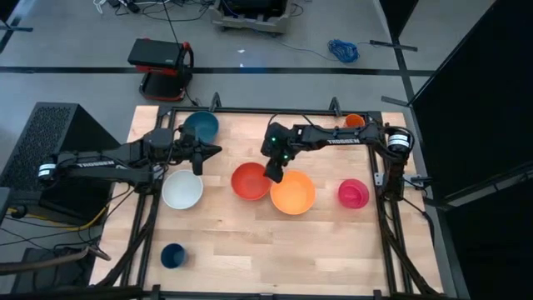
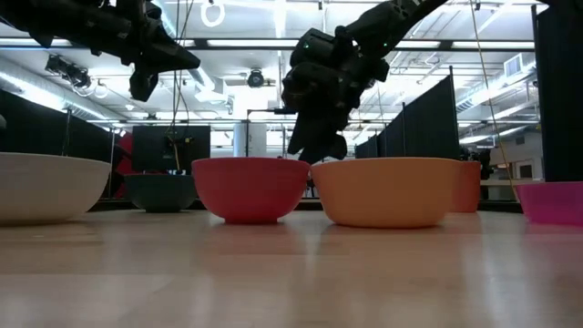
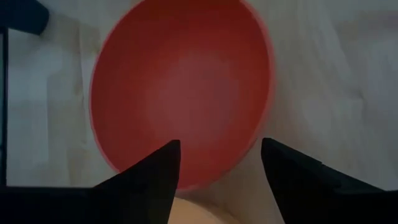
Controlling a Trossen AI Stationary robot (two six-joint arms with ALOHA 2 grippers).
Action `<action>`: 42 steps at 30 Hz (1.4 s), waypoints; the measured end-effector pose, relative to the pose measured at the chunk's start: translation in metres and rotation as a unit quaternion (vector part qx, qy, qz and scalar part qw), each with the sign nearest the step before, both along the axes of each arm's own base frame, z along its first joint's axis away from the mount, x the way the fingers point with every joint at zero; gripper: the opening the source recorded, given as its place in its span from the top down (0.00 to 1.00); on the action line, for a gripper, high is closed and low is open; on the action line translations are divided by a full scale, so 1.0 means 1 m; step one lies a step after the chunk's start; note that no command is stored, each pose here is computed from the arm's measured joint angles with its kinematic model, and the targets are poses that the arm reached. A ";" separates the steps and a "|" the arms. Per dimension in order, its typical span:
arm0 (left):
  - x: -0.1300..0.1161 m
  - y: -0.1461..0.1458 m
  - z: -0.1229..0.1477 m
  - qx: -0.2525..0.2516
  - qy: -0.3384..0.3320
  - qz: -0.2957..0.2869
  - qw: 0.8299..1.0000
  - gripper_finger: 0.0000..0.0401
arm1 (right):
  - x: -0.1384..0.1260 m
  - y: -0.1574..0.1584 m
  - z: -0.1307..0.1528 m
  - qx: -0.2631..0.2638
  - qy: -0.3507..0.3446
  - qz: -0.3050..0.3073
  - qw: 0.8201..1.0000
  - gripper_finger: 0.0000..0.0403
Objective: Nest bowls inside each other
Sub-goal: Stack the orange bowl on top of the yellow bowl
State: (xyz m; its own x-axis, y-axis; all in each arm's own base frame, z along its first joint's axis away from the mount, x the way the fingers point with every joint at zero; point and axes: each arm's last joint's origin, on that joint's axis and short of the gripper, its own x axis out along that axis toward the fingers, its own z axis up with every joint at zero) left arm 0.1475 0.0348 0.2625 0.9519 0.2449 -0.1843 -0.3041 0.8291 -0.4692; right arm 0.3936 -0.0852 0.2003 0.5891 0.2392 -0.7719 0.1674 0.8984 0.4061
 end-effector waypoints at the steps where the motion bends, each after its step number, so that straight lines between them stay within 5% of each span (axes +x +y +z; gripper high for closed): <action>1: 0.000 0.000 0.000 0.000 0.000 0.000 1.000 0.99 | 0.000 0.000 -0.002 0.002 0.003 -0.001 1.000 0.47; 13: 0.000 0.000 0.000 0.000 0.000 0.000 1.000 1.00 | 0.003 0.001 -0.013 0.009 0.015 0.002 1.000 0.58; 32: 0.000 0.000 -0.001 -0.001 0.004 0.000 1.000 1.00 | 0.004 0.000 -0.012 0.013 0.008 -0.004 1.000 0.98; 42: 0.000 0.000 -0.001 -0.001 0.004 0.000 1.000 0.99 | 0.006 -0.003 -0.010 0.027 -0.002 -0.022 0.999 1.00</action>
State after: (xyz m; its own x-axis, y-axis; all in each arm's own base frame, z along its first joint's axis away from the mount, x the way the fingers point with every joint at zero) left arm 0.1473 0.0348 0.2617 0.9503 0.2449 -0.1923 -0.3082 0.8281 -0.4682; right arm 0.3999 -0.0881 0.1902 0.6031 0.2549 -0.7559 0.2046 0.8665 0.4554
